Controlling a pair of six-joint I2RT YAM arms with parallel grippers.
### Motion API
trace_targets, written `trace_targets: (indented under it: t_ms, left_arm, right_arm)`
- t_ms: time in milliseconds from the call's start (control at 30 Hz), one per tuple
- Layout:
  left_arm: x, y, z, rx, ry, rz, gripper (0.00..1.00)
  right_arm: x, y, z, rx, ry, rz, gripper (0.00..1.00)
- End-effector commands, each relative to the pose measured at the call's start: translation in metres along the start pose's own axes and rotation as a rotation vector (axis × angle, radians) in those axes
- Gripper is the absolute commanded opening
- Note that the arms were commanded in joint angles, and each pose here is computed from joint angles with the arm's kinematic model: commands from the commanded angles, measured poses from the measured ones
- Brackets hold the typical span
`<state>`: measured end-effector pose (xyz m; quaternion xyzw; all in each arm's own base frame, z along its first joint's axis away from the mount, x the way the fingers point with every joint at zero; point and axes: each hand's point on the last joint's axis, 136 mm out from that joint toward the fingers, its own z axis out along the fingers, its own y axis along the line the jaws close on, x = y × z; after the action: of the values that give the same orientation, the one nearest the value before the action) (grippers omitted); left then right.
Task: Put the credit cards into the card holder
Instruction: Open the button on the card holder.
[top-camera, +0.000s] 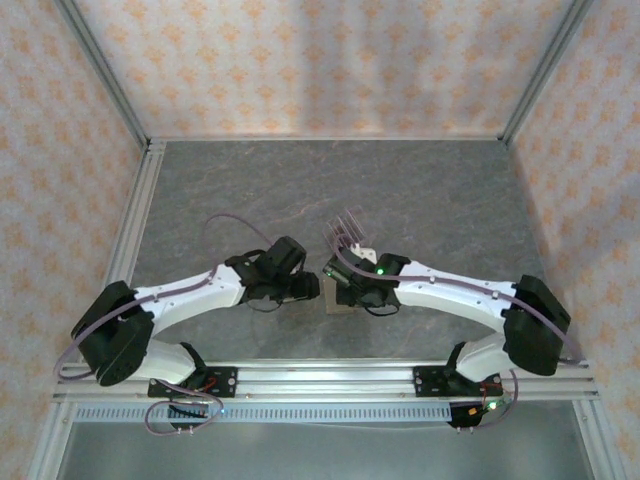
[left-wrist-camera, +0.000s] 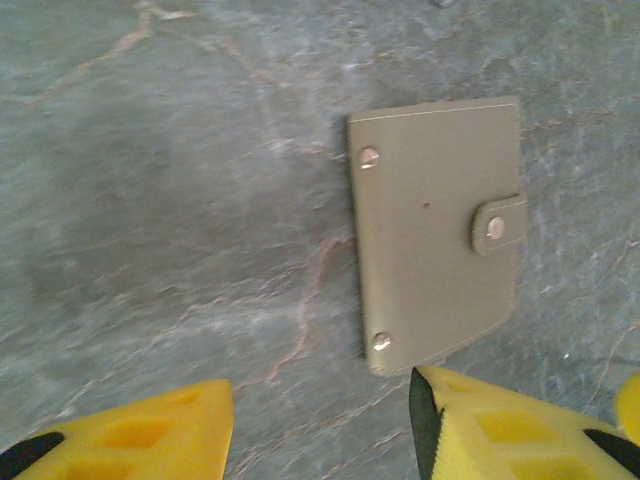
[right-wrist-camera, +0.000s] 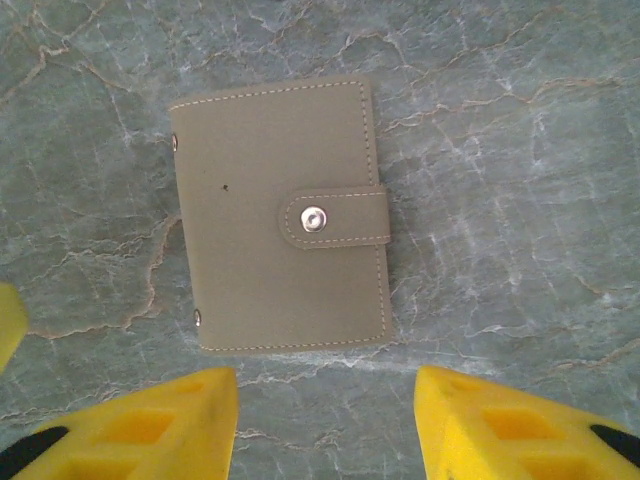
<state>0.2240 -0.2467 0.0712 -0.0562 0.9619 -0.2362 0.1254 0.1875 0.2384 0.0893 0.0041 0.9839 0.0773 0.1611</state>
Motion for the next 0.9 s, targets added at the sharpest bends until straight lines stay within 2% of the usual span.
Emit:
trace_targets:
  t_ms: [0, 200, 400, 867]
  left_arm:
    - [-0.012, -0.023, 0.004, 0.035, -0.026, 0.0, 0.47]
    - [-0.014, -0.018, 0.021, -0.042, -0.006, 0.002, 0.36]
    - [-0.016, -0.012, 0.031, -0.083, 0.001, 0.009, 0.35]
    - [-0.01, -0.009, 0.054, -0.098, 0.053, 0.027, 0.35]
  right_arm:
    - [-0.009, 0.009, 0.0, 0.004, -0.024, -0.007, 0.47]
    - [-0.01, 0.008, 0.014, 0.06, -0.013, -0.03, 0.41]
    - [-0.006, 0.008, 0.03, 0.086, 0.007, -0.024, 0.36]
    - [-0.019, 0.009, 0.045, 0.073, 0.005, -0.006, 0.35]
